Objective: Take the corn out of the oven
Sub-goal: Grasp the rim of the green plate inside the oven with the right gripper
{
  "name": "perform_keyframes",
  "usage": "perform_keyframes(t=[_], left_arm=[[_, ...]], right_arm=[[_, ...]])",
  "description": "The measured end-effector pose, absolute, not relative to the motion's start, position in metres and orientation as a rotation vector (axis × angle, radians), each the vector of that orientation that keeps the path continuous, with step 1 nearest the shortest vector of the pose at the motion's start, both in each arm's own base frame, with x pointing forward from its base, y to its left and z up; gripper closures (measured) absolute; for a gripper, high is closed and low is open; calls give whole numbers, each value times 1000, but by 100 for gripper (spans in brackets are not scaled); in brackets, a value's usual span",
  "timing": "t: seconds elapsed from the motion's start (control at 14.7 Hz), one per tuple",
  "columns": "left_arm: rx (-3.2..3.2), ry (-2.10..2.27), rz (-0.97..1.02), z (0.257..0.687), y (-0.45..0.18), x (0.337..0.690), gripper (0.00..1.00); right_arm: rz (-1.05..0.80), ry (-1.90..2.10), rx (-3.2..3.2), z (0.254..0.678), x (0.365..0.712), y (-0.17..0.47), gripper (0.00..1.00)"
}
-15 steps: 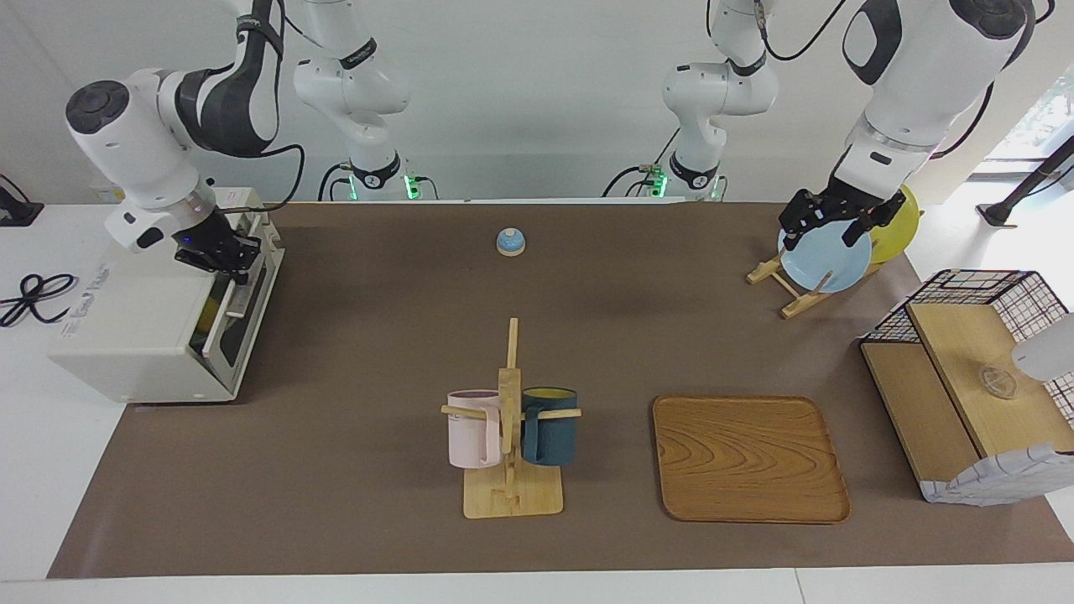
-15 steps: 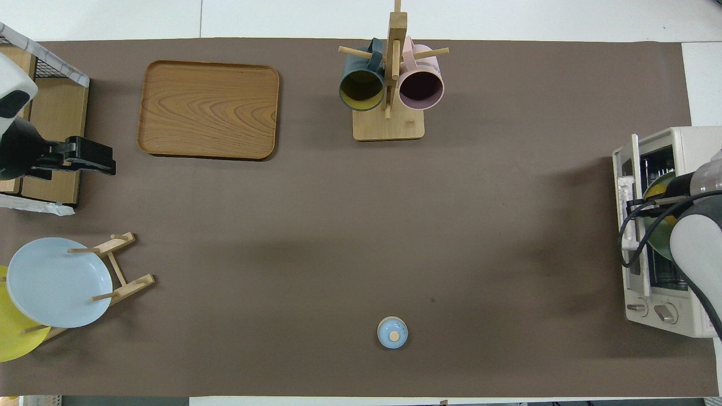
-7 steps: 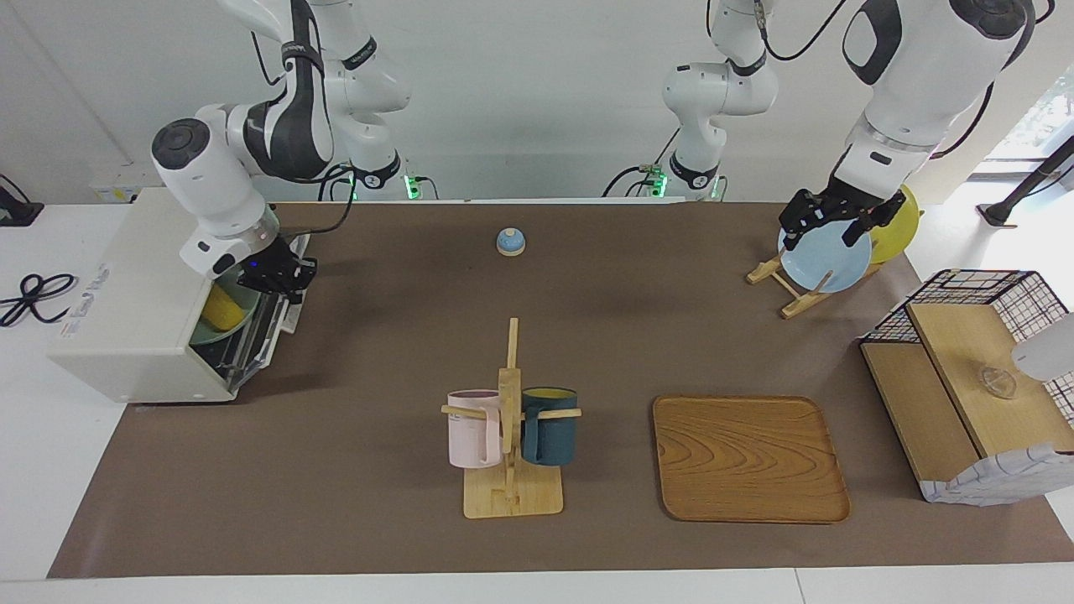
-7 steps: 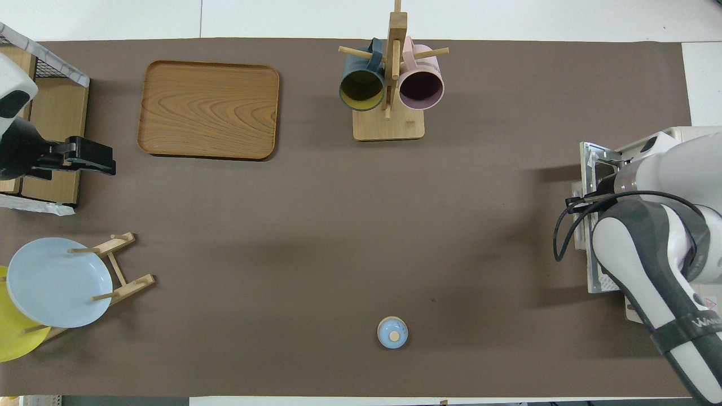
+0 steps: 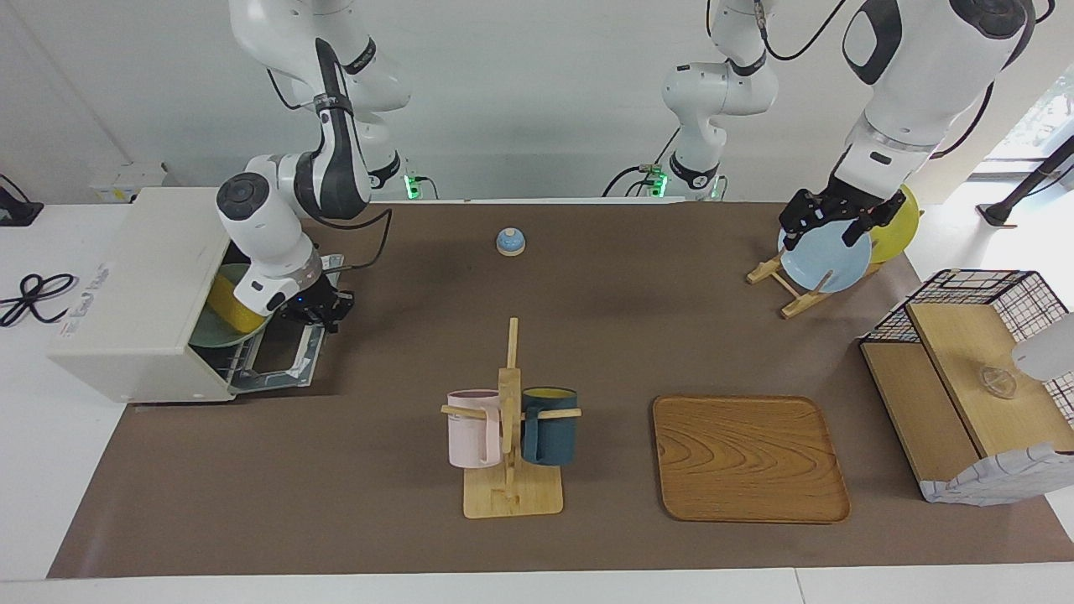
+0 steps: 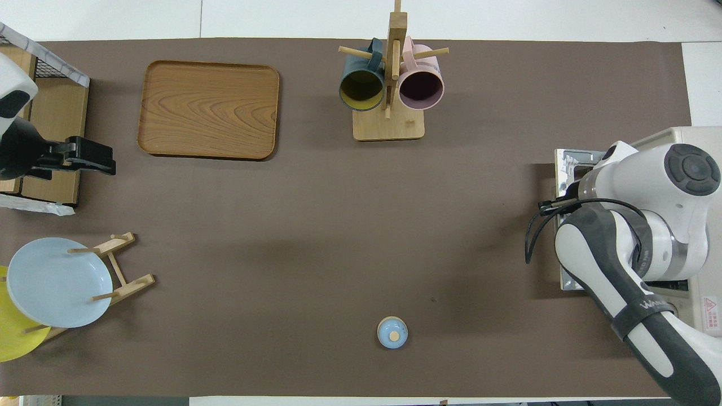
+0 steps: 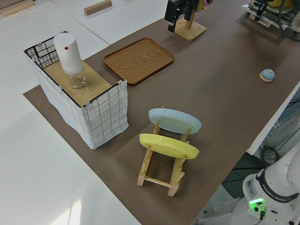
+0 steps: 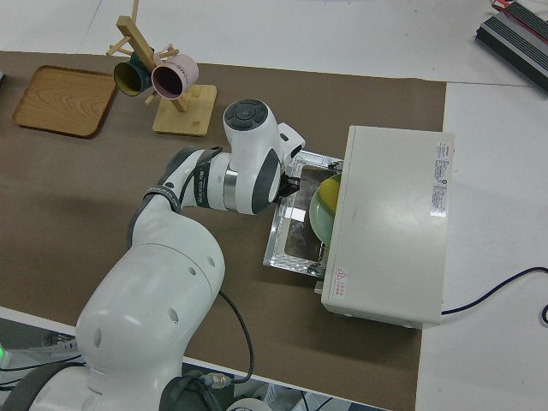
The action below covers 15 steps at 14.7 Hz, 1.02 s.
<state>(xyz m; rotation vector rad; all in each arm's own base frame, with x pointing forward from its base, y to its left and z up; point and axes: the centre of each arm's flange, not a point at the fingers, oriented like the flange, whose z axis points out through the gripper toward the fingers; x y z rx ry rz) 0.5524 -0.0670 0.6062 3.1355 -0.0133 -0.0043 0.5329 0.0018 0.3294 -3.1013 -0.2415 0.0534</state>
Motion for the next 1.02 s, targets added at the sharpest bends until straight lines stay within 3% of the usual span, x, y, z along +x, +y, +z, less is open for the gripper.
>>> perform_keyframes(t=[0.27, 0.54, 1.02], left_arm=[[3135, -13, -4, 606, -67, 552, 0], [3135, -13, -4, 606, -67, 552, 0], [3135, -13, -4, 606, -67, 552, 0]], right_arm=[[81, -238, -3100, 299, 536, 4, 99], [76, -200, -3100, 297, 538, 4, 99], [78, -199, -3103, 337, 559, 35, 99]])
